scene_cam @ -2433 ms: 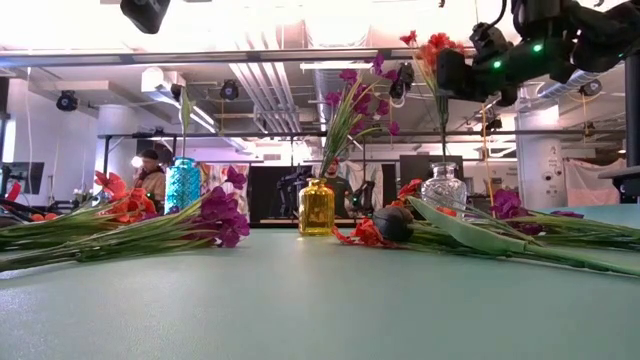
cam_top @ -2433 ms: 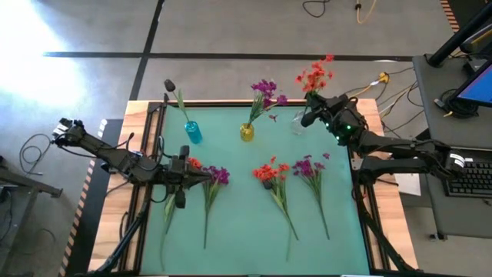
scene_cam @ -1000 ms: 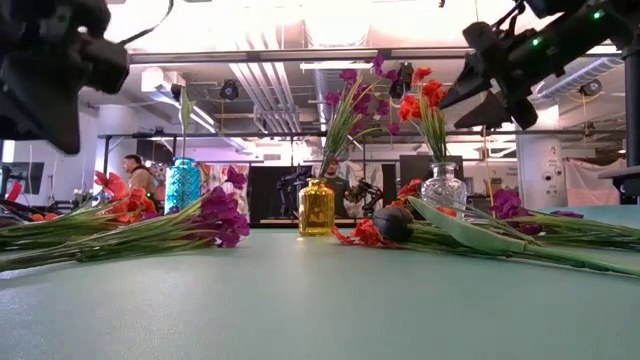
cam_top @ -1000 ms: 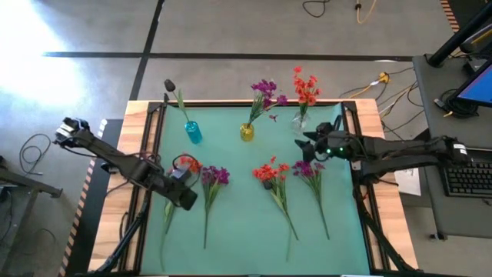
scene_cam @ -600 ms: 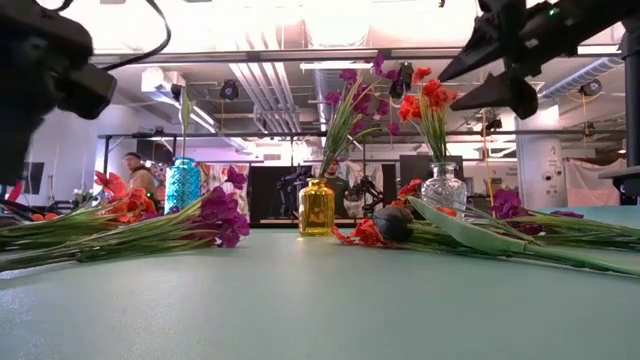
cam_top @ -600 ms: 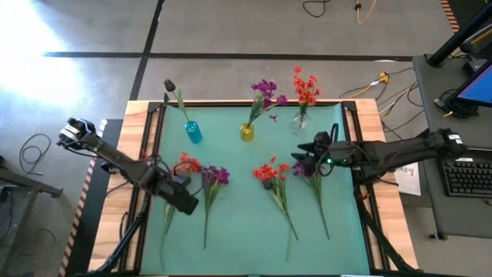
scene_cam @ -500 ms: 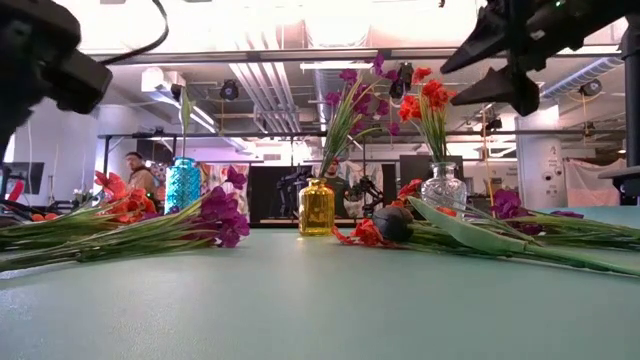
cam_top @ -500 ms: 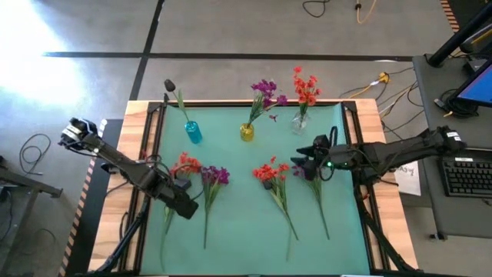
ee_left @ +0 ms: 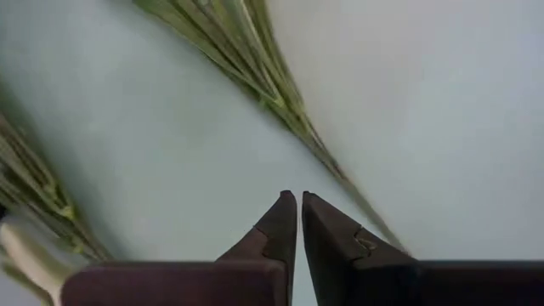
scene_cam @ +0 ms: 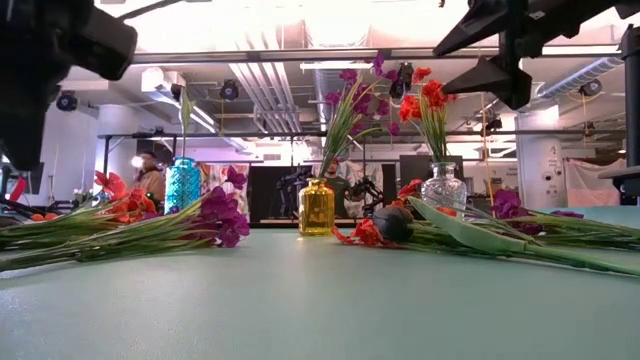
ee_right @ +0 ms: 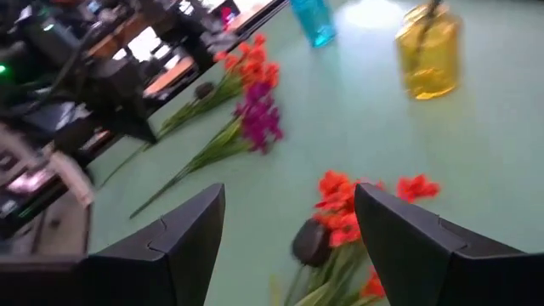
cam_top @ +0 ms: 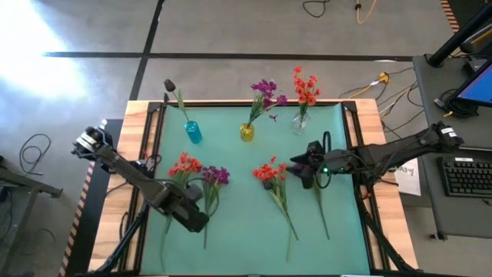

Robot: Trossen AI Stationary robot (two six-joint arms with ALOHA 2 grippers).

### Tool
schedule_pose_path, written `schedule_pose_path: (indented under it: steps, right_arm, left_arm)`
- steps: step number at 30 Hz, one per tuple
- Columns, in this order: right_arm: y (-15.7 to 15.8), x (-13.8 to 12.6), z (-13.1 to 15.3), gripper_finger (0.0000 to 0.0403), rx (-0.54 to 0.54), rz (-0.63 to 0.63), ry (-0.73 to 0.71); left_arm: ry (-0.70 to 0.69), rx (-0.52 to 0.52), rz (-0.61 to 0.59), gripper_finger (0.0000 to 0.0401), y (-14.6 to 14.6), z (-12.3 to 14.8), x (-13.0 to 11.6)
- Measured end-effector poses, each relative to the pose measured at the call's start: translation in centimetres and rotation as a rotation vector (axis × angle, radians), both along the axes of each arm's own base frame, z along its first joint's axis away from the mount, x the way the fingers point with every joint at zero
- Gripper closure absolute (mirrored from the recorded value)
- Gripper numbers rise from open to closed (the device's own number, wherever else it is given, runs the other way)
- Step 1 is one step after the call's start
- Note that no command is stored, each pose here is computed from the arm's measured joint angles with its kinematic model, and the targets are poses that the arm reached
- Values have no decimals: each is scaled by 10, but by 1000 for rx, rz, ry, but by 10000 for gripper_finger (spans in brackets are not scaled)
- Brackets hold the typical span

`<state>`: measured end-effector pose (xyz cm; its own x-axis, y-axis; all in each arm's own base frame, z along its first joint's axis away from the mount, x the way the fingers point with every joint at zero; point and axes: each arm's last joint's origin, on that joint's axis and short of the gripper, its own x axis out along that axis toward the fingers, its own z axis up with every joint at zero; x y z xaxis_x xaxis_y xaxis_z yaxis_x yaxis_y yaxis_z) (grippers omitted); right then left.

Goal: Sort flowers into vase by color
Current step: Put the left purple flowers into the yellow vase

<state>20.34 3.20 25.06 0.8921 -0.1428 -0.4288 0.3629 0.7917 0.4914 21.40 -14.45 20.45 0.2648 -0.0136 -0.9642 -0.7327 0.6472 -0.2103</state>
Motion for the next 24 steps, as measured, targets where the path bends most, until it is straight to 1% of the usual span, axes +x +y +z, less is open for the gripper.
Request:
schedule_pose_path:
  steps: [2,6,12,18,24]
  right_arm:
    - [1,1,-1,150,14,28,10]
    - [2,3,-3,152,13,31,22]
    - [2,3,-4,154,13,32,24]
    - [2,3,-4,154,13,32,23]
    - [2,3,-4,154,22,37,30]
  left_arm:
    - [42,31,0,380,-3,-4,5]
    - [122,92,-19,352,-9,-12,13]
    - [150,121,-63,292,-16,-20,24]
    - [99,165,-58,236,-21,-16,34]
    - [23,224,-8,200,-19,-9,42]
